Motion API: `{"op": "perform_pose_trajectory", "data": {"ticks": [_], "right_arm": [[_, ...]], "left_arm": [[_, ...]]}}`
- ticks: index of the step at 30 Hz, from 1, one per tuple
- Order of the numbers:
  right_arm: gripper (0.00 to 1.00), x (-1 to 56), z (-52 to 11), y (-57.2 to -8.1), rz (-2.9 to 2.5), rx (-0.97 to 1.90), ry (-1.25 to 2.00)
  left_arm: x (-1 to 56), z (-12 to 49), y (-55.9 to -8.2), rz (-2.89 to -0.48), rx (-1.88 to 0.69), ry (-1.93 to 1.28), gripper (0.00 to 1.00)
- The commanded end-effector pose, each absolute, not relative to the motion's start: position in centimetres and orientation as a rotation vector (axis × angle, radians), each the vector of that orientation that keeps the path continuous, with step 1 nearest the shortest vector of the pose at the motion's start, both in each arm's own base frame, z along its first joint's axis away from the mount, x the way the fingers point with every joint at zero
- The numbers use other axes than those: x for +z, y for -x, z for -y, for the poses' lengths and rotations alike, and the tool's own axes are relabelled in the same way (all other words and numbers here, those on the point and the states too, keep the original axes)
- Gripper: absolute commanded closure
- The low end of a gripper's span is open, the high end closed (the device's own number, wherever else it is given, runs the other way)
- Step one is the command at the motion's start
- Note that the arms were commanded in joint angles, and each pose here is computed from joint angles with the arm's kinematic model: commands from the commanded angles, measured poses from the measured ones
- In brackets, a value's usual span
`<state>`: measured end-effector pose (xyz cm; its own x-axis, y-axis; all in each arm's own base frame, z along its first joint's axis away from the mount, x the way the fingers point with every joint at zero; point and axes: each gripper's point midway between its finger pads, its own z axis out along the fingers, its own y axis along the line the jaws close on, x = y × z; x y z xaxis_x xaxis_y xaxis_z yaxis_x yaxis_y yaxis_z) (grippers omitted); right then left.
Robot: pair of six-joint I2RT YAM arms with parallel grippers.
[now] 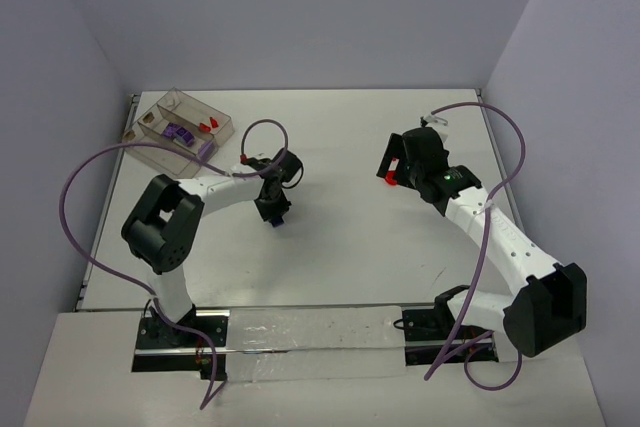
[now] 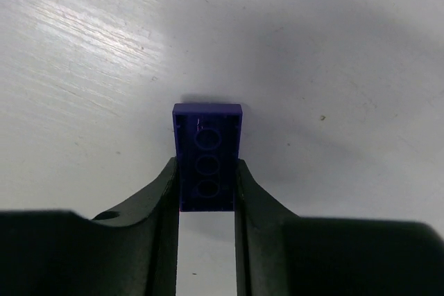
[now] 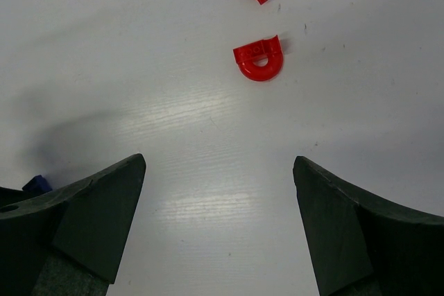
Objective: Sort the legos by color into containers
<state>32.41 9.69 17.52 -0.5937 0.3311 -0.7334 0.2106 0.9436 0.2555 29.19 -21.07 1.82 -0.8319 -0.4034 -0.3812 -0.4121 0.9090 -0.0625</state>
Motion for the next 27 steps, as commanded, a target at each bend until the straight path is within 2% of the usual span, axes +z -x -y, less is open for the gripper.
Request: {"op": "perform_pose_trajectory", "data": {"ticks": [1, 4, 10, 14, 20, 27], "right_arm": [[0.05, 18.4, -9.7, -32.8, -2.207, 0.185, -0.377], [0.05, 18.6, -9.8, -32.8, -2.203, 0.192, -0.375], [0.05, 19.1, -10.1, -33.3, -2.187, 0.205, -0.373], [0.05, 19.2, -10.5, -33.5, -2.185, 0.223, -0.363], [0.05, 18.4, -10.6, -33.3, -2.204, 0.23, -0.362], [0.05, 17.9, -10.2, -33.0, -2.214, 0.202, -0.365]], "left_arm": [[7.4, 18.3, -32.3, -2.554, 0.013, 0.613, 0.97], [10.2, 13.8, -34.1, -2.496, 0.051, 0.673, 1.0], [17.3, 2.5, -38.1, -2.275, 0.13, 0.841, 1.0], [19.1, -3.2, -39.7, -2.197, 0.204, 0.975, 1.0], [19.2, -7.5, -42.9, -2.127, 0.207, 1.08, 0.99], [16.4, -9.8, -45.8, -2.152, 0.264, 1.119, 0.94]]}}
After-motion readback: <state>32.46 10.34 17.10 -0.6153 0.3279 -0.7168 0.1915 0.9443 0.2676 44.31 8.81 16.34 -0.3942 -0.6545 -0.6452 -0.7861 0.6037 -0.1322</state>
